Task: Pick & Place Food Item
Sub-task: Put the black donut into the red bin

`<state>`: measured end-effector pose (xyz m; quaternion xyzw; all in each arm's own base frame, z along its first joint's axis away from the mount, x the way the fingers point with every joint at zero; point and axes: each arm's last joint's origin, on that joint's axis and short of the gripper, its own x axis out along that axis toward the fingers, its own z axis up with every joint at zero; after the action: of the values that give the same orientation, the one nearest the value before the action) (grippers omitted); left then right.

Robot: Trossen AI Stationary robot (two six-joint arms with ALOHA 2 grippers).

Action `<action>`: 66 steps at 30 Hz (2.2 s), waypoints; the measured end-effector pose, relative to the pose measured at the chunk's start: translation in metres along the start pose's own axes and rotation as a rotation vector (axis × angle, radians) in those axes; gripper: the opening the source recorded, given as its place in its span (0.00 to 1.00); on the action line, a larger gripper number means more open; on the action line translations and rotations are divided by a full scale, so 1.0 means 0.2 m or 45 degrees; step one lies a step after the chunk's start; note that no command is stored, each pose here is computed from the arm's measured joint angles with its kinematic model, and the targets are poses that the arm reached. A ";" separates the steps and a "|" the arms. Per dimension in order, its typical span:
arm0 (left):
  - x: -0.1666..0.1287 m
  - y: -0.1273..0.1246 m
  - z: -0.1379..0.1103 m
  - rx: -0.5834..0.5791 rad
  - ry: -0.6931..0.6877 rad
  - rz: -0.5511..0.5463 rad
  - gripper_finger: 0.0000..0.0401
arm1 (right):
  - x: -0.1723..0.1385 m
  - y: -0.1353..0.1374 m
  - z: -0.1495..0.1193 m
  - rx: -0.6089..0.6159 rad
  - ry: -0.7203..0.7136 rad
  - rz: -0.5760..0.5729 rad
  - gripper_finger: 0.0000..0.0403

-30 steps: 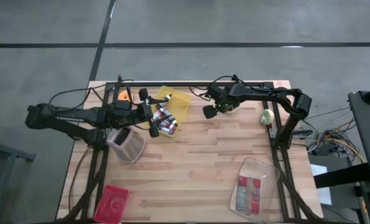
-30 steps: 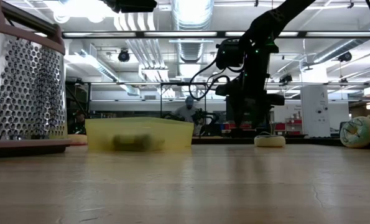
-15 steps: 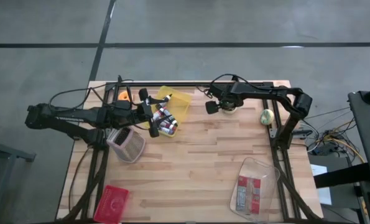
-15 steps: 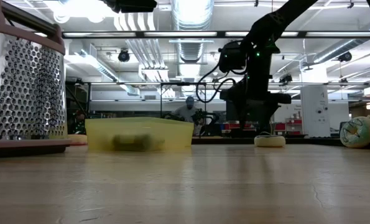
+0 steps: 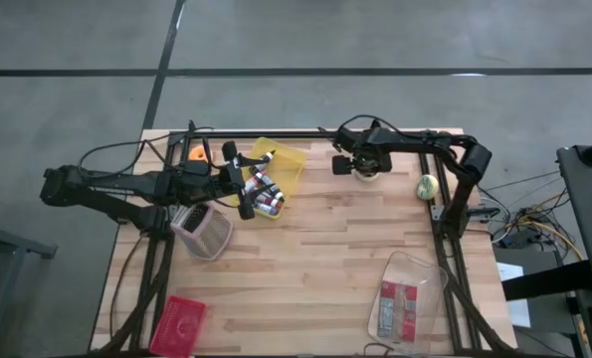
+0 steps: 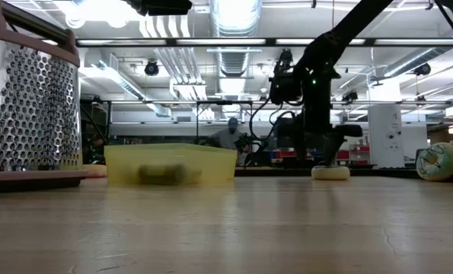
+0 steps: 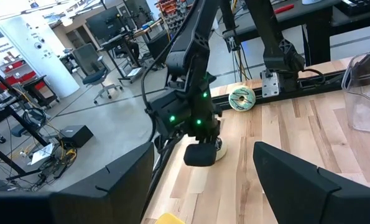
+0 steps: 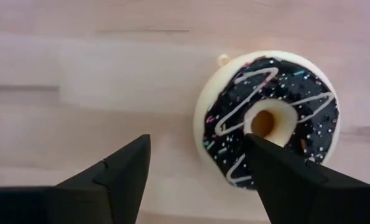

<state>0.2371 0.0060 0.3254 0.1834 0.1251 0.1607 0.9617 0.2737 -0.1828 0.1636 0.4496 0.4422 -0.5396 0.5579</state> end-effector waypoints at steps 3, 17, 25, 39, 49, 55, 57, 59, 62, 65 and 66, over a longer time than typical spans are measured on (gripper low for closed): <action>0.00 0.00 0.00 0.000 0.000 0.000 0.70 | 0.03 0.00 0.01 0.010 0.013 -0.019 0.63; 0.00 0.00 0.00 0.000 0.000 0.001 0.70 | 0.09 0.01 0.00 0.059 0.027 -0.048 0.63; 0.00 0.00 0.00 0.000 0.000 0.000 0.70 | 0.09 0.01 0.00 0.058 0.033 -0.055 0.49; 0.00 0.00 0.00 0.000 0.000 0.000 0.70 | 0.09 0.00 0.00 0.050 0.046 -0.077 0.19; 0.00 0.00 0.00 0.000 0.000 0.000 0.70 | 0.09 0.00 0.00 0.030 -0.015 -0.119 0.12; 0.00 0.00 0.00 0.000 0.000 0.000 0.70 | 0.09 0.00 0.00 0.027 0.003 -0.107 0.12; 0.00 0.00 0.00 0.000 0.000 0.000 0.70 | 0.09 0.00 0.00 0.027 0.004 -0.107 0.11; 0.00 0.00 0.00 0.000 0.000 0.001 0.70 | 0.09 0.00 0.00 0.027 0.004 -0.107 0.11; 0.00 0.00 0.00 0.000 0.000 0.000 0.70 | 0.08 0.00 0.00 0.022 0.024 -0.088 0.11; 0.00 0.00 0.00 0.000 0.000 0.001 0.70 | 0.07 0.00 -0.01 0.012 0.061 -0.054 0.11; 0.00 0.00 0.00 0.000 0.000 0.000 0.70 | 0.06 0.00 -0.01 0.010 0.070 -0.043 0.11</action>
<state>0.2371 0.0060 0.3254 0.1834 0.1249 0.1607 0.9617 0.2731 -0.1842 0.1509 0.4590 0.4628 -0.5380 0.5344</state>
